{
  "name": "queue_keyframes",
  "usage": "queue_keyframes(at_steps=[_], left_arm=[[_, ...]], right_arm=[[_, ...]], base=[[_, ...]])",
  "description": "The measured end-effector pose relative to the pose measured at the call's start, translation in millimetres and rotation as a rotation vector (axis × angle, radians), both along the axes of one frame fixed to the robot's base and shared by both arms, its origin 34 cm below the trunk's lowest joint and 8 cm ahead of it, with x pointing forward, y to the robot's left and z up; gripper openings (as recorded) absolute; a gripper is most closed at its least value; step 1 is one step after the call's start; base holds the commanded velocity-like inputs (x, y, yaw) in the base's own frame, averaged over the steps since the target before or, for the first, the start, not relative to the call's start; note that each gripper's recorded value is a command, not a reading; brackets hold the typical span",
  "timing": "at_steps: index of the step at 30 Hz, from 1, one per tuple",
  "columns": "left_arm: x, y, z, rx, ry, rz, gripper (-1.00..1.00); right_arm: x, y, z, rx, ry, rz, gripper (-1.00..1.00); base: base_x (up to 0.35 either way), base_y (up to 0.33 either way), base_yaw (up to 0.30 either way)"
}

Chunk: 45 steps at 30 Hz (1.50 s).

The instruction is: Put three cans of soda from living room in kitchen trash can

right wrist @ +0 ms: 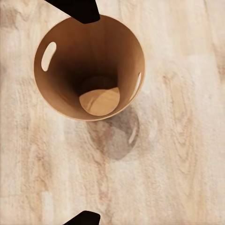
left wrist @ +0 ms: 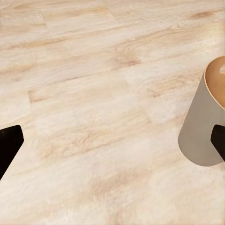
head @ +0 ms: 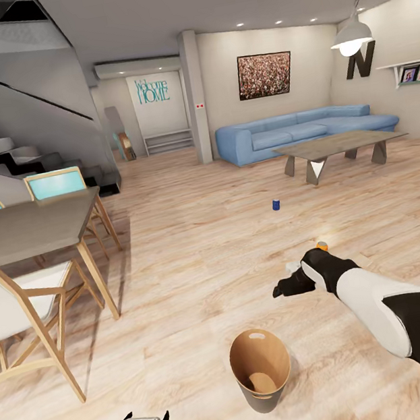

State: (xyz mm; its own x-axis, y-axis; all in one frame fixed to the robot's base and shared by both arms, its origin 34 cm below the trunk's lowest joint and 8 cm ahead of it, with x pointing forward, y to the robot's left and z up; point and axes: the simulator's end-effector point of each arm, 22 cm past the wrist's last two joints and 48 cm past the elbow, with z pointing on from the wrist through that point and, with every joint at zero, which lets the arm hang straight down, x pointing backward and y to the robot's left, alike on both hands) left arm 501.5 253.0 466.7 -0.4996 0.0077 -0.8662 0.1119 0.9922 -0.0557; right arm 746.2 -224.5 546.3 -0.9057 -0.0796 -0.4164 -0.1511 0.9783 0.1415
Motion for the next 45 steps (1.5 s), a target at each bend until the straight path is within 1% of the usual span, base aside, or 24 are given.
queue_keyframes(at_steps=[24,28,35,36,42,45], left_arm=[[0,0,0,0.0,0.0,0.0,1.0],[-5,5,-9,0.004,0.026,0.001,1.0],[-15,9,-26,0.007,0.07,0.005,1.0],[-17,9,-28,0.007,0.076,0.005,1.0],[-18,9,-29,0.006,0.079,0.005,1.0],[-19,9,-36,0.007,0.08,0.004,1.0]], right_arm=[[-1,0,-1,0.0,0.001,-0.001,1.0],[-3,-6,-6,0.013,-0.007,-0.01,1.0],[-10,-8,-16,0.016,-0.005,-0.013,1.0],[-6,-8,-14,0.012,-0.068,-0.008,1.0],[-7,-8,-15,0.012,-0.07,-0.008,1.0],[-9,-8,-22,0.012,-0.07,-0.008,1.0]], base=[[0.0,0.0,0.0],[0.0,0.0,0.0],[0.0,0.0,0.0],[0.0,0.0,0.0],[0.0,0.0,0.0],[0.0,0.0,0.0]])
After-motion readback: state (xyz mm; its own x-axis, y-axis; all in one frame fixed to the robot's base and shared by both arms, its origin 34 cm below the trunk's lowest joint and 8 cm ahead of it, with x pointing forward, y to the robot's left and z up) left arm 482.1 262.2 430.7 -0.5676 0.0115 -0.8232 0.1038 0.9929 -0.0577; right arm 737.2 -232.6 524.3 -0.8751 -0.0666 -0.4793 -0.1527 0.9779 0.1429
